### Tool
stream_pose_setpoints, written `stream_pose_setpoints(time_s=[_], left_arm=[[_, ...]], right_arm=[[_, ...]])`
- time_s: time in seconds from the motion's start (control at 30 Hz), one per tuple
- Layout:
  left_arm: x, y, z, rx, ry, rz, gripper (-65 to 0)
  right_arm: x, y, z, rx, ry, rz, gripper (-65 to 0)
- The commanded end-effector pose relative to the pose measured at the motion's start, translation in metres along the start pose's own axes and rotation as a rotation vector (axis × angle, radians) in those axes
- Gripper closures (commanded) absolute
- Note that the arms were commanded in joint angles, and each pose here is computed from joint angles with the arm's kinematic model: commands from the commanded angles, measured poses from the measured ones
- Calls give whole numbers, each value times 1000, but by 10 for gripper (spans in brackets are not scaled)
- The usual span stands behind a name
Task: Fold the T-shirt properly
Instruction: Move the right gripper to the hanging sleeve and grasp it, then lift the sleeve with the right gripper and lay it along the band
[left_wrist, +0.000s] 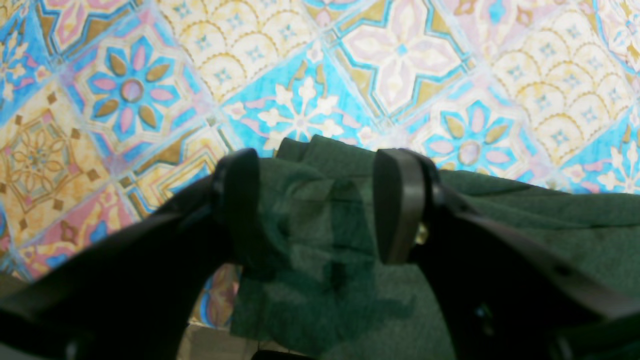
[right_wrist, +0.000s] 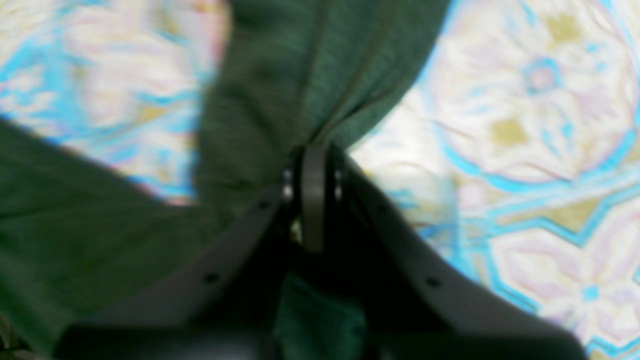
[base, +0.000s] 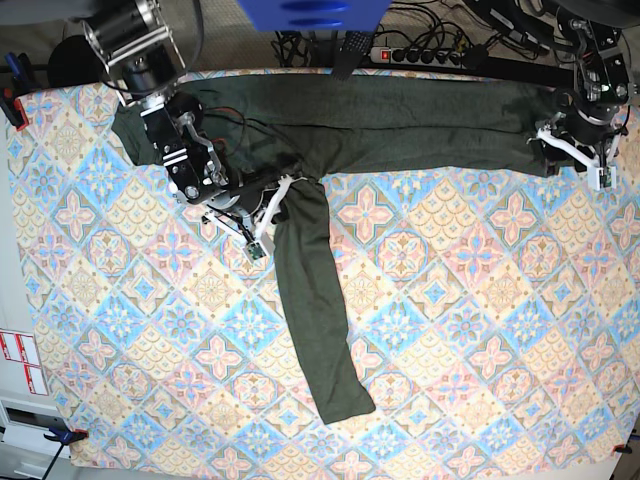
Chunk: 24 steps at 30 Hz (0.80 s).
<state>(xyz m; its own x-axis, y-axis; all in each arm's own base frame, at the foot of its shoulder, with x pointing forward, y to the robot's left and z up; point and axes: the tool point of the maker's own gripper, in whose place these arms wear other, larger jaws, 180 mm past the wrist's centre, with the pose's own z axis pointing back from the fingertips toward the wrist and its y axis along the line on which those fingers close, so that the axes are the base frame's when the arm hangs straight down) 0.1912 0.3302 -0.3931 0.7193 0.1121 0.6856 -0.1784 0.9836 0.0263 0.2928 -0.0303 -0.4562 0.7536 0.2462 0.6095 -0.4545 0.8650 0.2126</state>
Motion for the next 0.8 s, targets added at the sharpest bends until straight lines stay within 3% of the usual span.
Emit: stream_pose_setpoints(time_s=[0.0, 0.47, 0.77], left_arm=[[14, 3, 3, 2, -43, -14, -370], [14, 3, 3, 2, -43, -14, -370], [13, -2, 2, -10, -38, -18, -370]], right_arm=[[21, 4, 7, 10, -67, 13, -2], [-2, 79, 58, 138, -145, 8, -2], [-13, 76, 79, 141, -114, 104, -2]])
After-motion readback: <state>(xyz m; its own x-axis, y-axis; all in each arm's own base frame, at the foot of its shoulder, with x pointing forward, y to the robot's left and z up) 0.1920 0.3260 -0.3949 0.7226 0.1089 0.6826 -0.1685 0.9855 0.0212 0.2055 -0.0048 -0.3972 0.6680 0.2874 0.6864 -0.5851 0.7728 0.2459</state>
